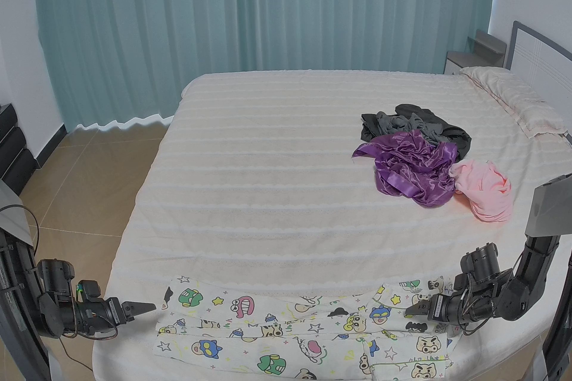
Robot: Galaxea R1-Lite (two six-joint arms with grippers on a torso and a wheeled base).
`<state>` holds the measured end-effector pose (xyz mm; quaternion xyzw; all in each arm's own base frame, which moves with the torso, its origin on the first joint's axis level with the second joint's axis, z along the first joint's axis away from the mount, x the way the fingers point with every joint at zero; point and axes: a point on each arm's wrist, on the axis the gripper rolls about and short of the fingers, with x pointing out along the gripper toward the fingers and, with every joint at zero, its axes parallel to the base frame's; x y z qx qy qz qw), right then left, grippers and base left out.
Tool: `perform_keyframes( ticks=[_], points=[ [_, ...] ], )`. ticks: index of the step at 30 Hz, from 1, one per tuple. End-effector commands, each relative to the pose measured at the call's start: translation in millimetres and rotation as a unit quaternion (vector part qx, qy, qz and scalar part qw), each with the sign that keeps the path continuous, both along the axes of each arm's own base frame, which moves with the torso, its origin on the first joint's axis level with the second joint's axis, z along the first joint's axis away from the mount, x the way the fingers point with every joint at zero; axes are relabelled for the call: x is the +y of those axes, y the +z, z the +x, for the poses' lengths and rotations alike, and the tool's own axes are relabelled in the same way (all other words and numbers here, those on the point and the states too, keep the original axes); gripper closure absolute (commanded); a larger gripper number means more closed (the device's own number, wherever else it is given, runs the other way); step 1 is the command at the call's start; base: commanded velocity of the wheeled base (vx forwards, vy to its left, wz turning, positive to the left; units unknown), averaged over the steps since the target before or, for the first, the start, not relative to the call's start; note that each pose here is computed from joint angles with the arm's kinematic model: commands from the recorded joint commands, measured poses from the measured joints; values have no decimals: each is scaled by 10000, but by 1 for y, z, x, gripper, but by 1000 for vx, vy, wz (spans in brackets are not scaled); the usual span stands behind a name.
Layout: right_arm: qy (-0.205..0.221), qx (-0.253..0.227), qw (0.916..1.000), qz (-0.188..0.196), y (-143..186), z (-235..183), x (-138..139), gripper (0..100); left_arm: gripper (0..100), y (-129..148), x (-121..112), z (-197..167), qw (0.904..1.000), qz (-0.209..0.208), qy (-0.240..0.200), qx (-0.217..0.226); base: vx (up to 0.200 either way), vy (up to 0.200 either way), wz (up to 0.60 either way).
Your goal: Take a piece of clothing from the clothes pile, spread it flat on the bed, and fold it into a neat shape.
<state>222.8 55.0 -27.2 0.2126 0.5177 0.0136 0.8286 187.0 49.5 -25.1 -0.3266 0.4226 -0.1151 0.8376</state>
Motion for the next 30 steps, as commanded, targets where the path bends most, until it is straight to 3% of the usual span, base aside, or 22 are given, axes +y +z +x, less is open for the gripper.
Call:
perform_keyframes(
  ticks=[1,29,30],
  points=[
    [-21,73,10000,-21,-10,2,0,100,0,0,-1,-4,10000,-30,3,82,0,0,0],
    [-190,-6,9998,20,16,-32,-15,100,0,1,-1,-4,10000,-9,0,40,0,0,0],
    [-186,18,9998,22,15,-32,-15,0,0,2,-2,-3,10000,-6,-11,22,0,0,0]
  ],
)
